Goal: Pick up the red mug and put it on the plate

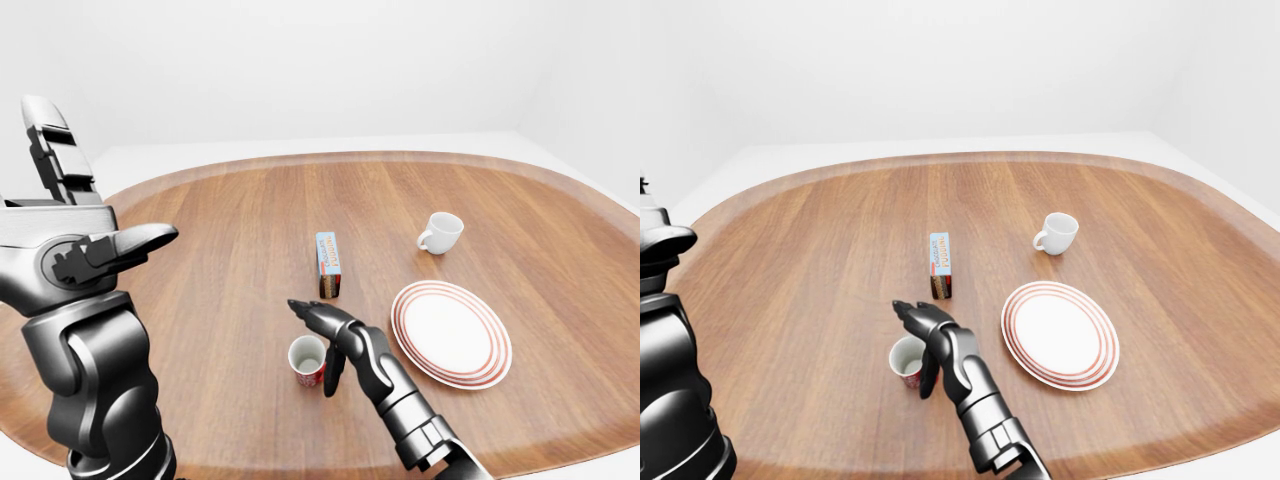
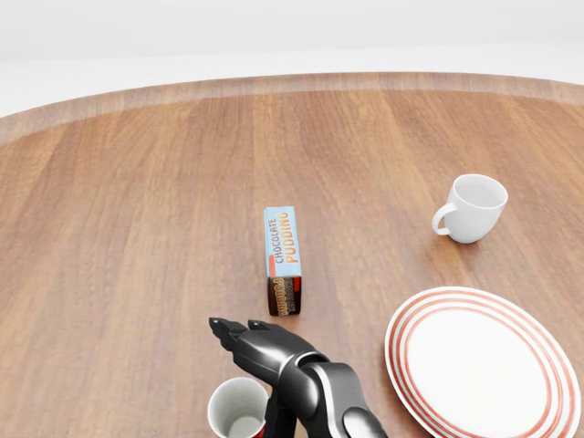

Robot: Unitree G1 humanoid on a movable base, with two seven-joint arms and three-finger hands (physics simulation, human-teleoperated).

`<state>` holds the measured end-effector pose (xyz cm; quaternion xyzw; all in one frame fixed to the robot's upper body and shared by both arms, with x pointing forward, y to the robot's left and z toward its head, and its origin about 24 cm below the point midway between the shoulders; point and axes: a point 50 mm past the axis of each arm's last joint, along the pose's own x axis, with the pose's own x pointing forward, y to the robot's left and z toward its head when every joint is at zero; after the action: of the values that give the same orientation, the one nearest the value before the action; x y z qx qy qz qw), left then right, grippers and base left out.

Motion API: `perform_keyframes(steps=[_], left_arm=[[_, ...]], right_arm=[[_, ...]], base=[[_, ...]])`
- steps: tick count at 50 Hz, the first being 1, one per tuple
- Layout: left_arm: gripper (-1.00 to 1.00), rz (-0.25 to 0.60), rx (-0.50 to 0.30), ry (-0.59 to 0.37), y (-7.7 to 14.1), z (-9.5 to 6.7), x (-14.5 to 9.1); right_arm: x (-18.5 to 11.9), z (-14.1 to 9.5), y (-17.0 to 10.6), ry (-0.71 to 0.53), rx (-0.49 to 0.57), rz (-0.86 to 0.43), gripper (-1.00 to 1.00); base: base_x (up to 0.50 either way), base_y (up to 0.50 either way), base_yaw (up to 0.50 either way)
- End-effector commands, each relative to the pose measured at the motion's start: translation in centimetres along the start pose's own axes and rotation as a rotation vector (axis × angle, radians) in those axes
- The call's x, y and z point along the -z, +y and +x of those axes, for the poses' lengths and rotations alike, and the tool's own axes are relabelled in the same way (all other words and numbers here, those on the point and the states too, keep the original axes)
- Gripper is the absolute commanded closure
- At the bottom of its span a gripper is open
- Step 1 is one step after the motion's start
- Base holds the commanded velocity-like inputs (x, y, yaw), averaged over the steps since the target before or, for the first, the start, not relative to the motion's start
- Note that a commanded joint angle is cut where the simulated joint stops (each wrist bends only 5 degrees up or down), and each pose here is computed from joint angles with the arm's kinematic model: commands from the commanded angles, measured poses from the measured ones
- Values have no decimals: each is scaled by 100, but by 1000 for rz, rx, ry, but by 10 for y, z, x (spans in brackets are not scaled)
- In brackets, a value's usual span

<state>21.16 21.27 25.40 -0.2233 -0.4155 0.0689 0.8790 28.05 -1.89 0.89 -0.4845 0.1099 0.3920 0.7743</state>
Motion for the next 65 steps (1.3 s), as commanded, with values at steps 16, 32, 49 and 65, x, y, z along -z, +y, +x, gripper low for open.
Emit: perform_keyframes(steps=[16, 32, 49, 65], left_arm=[[-100, -8, -10, -3, 2, 3, -1], [-100, -14, -12, -6, 1, 4, -2], [-100, 2, -15, 5, 3, 4, 1], [-100, 3, -12, 1, 3, 3, 0]], right_arm=[[1, 15, -2, 19, -55, -70, -100], [0, 27, 0, 13, -76, -108, -100], [-4, 33, 42, -14, -156, -76, -100], [4, 30, 40, 5, -152, -105, 100]], base=[[0, 0, 0], [0, 0, 0], [0, 0, 0], [0, 0, 0]])
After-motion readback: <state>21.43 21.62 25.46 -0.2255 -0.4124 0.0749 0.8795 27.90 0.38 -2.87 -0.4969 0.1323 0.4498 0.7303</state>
